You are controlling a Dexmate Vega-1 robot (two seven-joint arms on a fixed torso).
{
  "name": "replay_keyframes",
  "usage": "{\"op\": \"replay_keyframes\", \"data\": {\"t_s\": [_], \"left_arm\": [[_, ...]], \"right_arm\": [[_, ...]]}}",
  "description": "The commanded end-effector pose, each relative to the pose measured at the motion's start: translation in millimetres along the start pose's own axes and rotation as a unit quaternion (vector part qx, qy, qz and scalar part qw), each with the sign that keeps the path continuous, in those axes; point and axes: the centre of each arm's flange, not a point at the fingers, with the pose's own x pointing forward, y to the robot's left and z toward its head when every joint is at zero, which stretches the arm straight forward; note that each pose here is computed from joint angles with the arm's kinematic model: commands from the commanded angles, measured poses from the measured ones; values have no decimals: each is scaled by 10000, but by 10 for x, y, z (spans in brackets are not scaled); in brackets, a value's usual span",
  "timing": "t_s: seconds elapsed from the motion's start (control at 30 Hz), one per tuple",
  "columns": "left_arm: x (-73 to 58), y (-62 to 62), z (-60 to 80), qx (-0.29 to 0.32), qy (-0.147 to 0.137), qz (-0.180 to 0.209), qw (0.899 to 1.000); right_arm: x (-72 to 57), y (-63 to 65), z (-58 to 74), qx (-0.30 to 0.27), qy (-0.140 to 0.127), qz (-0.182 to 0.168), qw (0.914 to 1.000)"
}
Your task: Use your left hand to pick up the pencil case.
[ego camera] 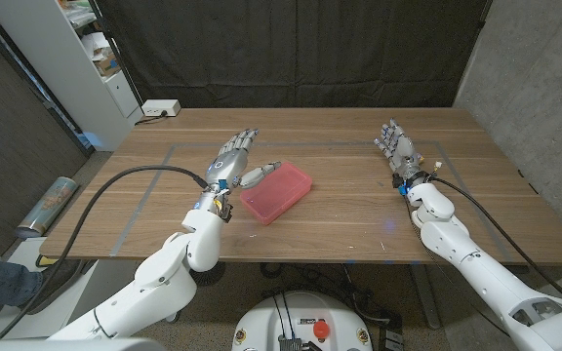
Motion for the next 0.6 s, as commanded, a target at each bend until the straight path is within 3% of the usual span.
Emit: {"op": "replay_keyframes", "data": {"t_s": [0.03,0.6], "left_arm": [[-20,-40,76,317,-43,173,9993],[25,-235,179,759,-5,201,9969]], "right_arm": [[30,4,13,-2,-19,36,10000],[15,-89,-13,1,46,20,10000]]}}
